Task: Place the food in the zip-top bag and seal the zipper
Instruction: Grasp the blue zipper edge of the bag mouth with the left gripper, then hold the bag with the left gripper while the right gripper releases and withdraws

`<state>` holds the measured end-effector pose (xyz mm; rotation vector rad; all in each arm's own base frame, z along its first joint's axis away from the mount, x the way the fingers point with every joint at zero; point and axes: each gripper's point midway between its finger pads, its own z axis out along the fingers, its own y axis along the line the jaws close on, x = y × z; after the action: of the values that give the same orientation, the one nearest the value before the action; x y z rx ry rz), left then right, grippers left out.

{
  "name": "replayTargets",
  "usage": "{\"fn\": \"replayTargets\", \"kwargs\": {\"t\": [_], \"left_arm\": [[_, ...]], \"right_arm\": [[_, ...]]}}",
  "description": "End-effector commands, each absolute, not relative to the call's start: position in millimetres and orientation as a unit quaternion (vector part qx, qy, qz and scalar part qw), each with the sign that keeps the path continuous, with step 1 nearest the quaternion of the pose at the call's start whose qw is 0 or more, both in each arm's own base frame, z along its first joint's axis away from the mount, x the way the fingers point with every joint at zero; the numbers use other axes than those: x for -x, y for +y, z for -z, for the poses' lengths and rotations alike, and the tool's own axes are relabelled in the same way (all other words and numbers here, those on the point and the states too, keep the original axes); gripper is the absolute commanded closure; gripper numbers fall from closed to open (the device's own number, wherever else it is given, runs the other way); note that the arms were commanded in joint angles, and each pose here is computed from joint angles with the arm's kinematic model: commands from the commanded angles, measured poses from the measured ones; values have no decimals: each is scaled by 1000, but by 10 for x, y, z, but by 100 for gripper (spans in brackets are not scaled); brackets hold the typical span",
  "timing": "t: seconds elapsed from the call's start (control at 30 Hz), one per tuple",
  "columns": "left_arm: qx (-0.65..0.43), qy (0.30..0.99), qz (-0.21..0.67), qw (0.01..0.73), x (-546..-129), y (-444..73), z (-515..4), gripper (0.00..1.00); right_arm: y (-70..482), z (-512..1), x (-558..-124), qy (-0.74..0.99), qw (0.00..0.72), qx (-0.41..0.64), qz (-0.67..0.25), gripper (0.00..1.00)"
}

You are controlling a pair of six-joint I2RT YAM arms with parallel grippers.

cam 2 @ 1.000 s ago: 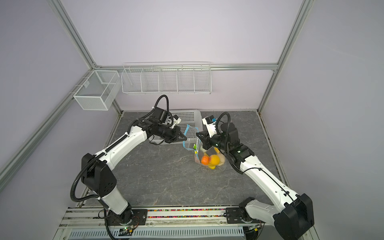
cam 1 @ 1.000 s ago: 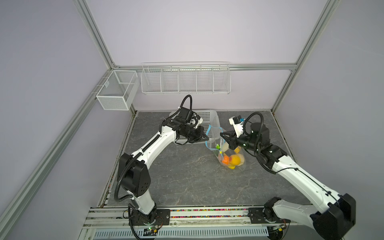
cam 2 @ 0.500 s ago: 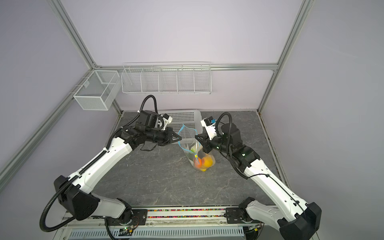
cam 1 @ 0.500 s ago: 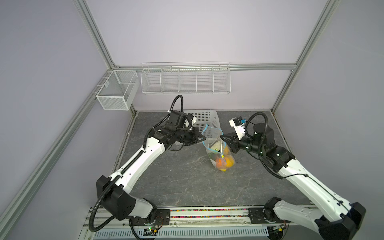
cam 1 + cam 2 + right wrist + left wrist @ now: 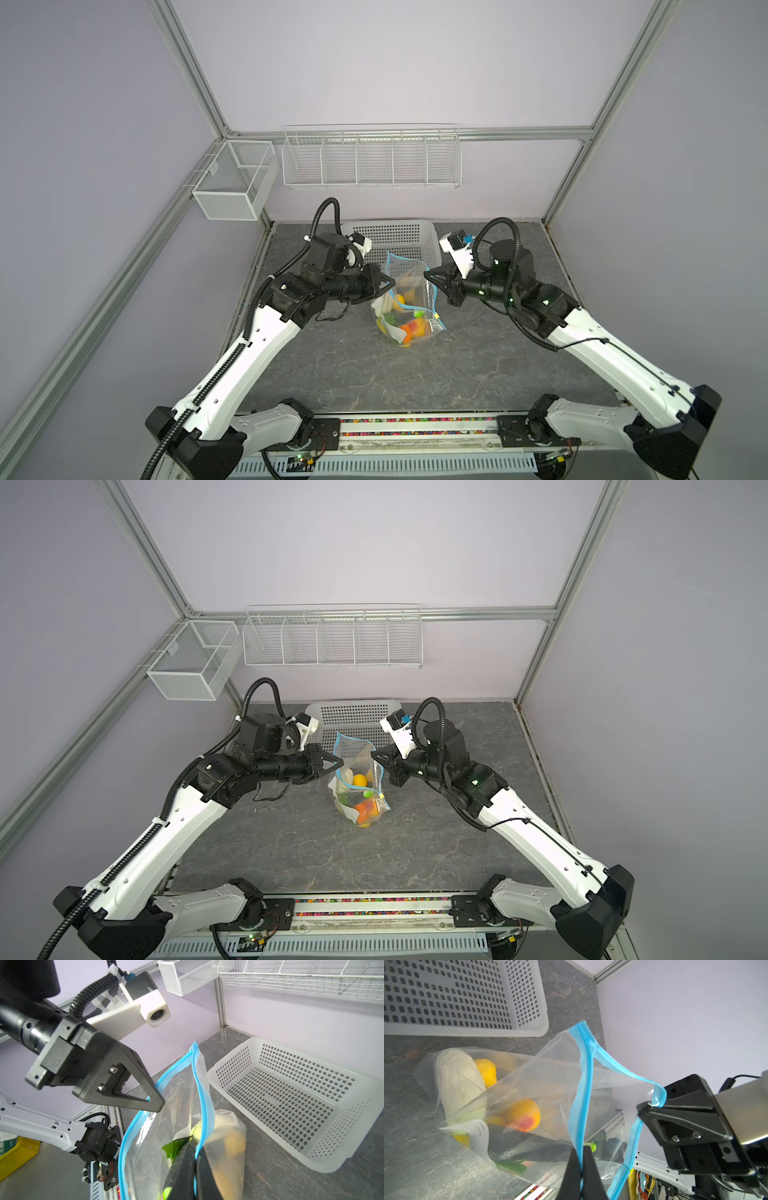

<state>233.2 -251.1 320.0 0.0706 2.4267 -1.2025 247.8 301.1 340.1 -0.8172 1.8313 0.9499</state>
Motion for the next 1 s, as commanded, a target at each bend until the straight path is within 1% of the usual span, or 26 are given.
{"fn": "replayTargets", "kwargs": {"t": [0.0,0.27,0.43,0.6,0.7,0.87,0.97], "left_arm": [[-1,885,416,208,-2245,-2387,-3122,100],[29,893,403,196,-2229,-2321,-2961,100],[38,894,403,191,-2310,-2375,-2915,100],[47,889,414,189,-2363,-2431,-2928,100],[50,885,424,187,-2382,-2464,-2950,100],[58,877,435,199,-2457,-2485,-3053,100],[60,871,441,206,-2523,-2514,-3130,100]], "right_arm": [[3163,-3629,-2468,704,462,344,-414,93],[3472,-3518,-2575,696,431,359,-449,93],[3570,-3398,-2661,698,423,366,-447,93],[3567,-3392,-2677,698,421,375,-441,92],[3509,-3431,-2685,698,428,377,-433,86],[3365,-3585,-2622,693,449,377,-420,68],[3231,-3676,-2530,688,465,383,-405,61]]}}
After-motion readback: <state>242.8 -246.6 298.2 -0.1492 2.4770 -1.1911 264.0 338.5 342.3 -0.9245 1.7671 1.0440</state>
